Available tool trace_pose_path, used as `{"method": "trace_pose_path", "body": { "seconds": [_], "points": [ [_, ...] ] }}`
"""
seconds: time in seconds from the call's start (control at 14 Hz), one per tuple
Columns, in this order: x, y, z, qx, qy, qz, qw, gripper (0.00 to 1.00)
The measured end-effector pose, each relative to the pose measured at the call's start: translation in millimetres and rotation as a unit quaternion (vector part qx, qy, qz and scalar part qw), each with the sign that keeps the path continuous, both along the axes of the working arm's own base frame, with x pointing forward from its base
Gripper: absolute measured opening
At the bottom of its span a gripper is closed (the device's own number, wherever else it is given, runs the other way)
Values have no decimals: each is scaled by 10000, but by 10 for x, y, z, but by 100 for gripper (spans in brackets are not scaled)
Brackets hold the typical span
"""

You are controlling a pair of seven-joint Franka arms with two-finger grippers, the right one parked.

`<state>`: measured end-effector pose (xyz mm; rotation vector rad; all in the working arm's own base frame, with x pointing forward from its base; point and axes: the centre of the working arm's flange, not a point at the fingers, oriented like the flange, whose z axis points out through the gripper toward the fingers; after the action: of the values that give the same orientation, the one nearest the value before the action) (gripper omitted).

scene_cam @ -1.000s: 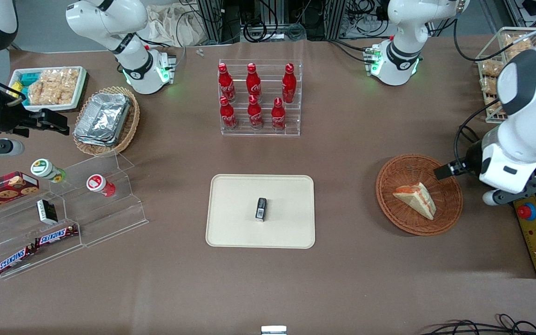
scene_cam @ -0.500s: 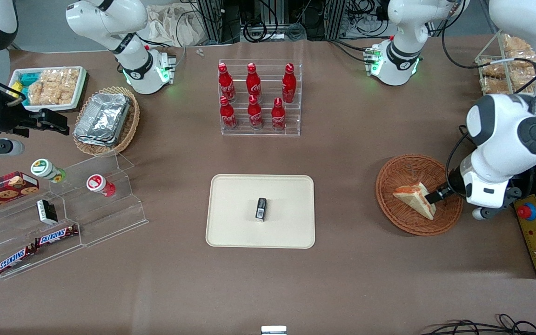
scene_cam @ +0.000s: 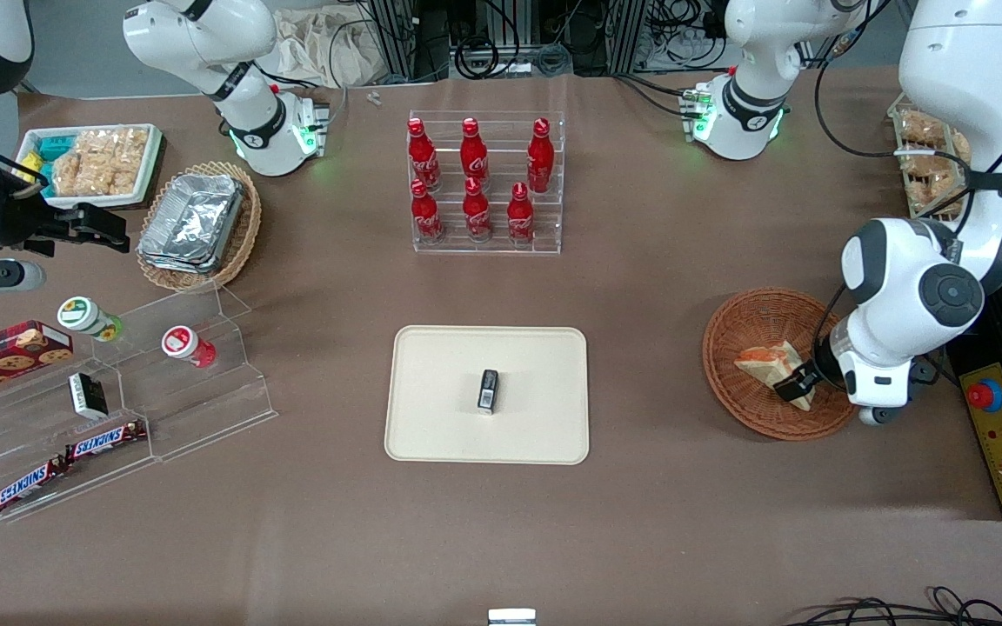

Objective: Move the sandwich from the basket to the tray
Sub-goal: 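Close the left gripper on the sandwich wedge's crust edge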

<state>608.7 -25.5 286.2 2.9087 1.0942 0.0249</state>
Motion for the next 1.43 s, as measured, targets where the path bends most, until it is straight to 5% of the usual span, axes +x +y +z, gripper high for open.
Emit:
{"method": "trace_pose_path", "body": {
  "seconds": [0.93, 1.14, 1.43],
  "points": [
    [-52, -20, -446, -60, 391, 757, 9963, 96],
    [-18, -17, -404, -59, 330, 763, 9965, 86],
    [-4, -30, -379, -25, 296, 711, 9970, 44]
  ]
}}
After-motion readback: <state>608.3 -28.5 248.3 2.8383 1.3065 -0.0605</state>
